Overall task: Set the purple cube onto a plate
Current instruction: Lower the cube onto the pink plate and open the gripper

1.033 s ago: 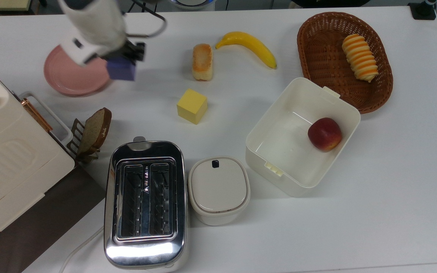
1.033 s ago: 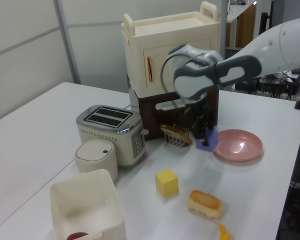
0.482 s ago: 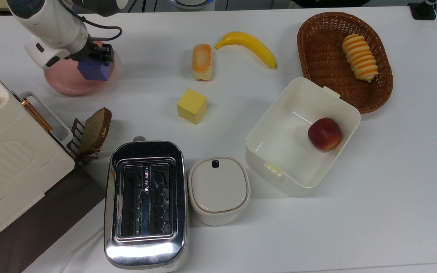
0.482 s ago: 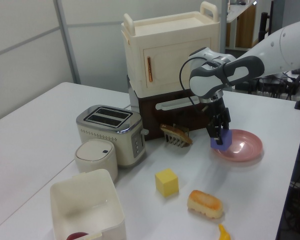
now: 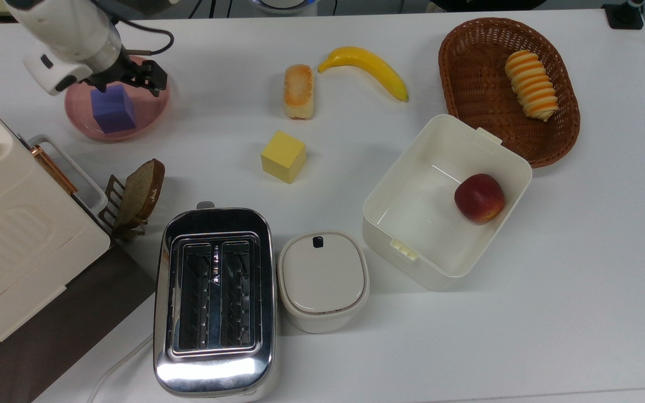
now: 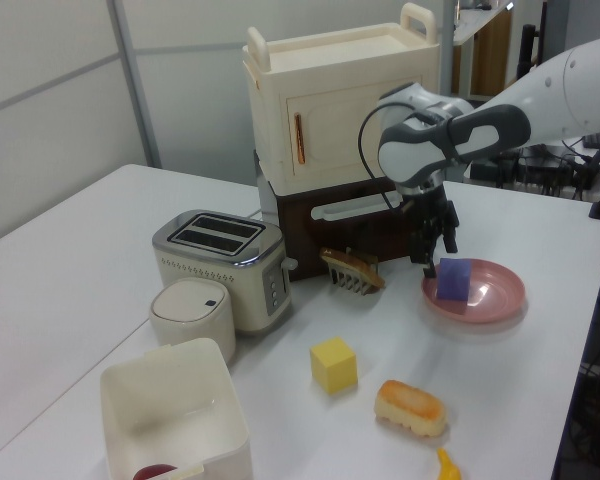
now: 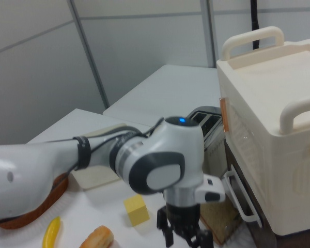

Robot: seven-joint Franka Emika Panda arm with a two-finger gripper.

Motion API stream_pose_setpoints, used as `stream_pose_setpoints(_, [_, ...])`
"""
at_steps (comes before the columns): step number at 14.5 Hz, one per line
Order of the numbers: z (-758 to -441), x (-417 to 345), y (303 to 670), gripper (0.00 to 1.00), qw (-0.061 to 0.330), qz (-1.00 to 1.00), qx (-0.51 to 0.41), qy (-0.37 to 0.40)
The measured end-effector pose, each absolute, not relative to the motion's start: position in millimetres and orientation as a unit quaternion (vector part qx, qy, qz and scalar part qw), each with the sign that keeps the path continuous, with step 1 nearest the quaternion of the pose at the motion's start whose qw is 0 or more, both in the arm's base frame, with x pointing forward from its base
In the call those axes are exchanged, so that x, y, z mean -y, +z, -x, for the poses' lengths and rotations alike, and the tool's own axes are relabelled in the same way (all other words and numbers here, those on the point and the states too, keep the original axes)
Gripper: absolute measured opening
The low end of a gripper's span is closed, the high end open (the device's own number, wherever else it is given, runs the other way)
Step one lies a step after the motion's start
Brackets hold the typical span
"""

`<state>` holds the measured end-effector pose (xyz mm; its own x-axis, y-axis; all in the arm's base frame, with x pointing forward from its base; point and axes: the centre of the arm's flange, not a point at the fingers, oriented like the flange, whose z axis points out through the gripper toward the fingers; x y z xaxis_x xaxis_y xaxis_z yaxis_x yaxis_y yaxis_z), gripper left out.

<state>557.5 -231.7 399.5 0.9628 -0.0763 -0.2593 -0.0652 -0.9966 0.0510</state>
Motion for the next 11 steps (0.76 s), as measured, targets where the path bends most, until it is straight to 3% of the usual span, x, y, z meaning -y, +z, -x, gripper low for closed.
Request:
stream_pose_setpoints(6, [-605,107,519,1.0,0.043,-0.994,0.092,-0.037])
stream_pose_setpoints(11, [-599,66,553,1.0,0.027,-0.995,0.094,-0.008])
